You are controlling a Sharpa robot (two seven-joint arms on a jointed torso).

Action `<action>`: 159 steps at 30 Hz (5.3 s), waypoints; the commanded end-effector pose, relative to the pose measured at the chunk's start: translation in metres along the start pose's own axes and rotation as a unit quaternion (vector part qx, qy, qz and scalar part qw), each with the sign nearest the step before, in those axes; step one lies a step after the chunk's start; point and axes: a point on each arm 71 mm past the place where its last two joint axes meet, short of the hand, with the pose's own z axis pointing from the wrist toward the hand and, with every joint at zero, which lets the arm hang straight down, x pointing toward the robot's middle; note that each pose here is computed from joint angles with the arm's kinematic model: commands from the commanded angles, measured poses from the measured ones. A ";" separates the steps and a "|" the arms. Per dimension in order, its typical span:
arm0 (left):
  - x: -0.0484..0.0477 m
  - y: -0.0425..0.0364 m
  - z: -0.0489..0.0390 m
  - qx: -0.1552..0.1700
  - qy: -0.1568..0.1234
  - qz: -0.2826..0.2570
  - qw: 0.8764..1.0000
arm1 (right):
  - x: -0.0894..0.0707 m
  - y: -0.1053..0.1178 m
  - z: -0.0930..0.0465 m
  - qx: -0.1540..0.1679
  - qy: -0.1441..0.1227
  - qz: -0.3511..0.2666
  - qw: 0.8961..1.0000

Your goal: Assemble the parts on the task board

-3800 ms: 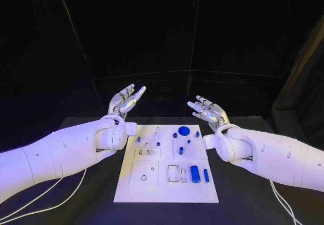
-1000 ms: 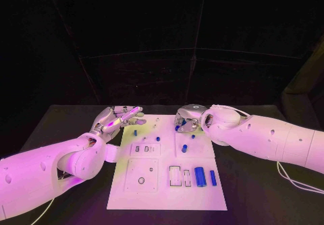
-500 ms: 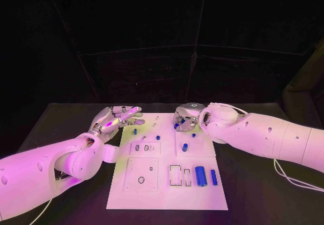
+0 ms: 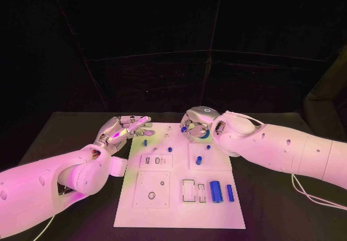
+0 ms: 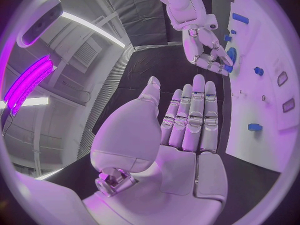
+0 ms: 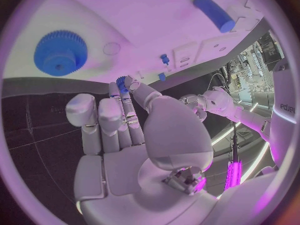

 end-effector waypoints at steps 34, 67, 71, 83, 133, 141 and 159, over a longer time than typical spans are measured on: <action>0.0033 -0.0007 0.0034 0.000 0.015 -0.004 1.000 | 0.012 0.031 0.055 0.033 0.012 -0.019 0.999; 0.0031 -0.0004 0.0036 -0.006 0.020 -0.007 1.000 | -0.001 0.019 0.039 0.043 -0.051 0.000 0.998; -0.0006 -0.0011 0.0026 -0.006 0.017 -0.006 1.000 | -0.007 -0.002 0.015 0.068 -0.043 0.040 0.996; -0.0065 -0.0025 0.0013 -0.005 0.013 -0.003 1.000 | -0.014 -0.053 -0.033 0.155 0.030 0.101 0.982; -0.0083 -0.0004 0.0044 -0.007 0.012 -0.002 1.000 | -0.013 -0.042 -0.023 0.136 0.031 -0.013 0.990; -0.0082 -0.0002 0.0045 -0.008 0.013 -0.002 1.000 | -0.011 -0.039 -0.022 0.132 0.044 -0.029 0.990; -0.0079 0.0004 0.0046 -0.012 0.014 -0.003 1.000 | -0.004 -0.045 -0.021 0.142 0.092 -0.013 0.985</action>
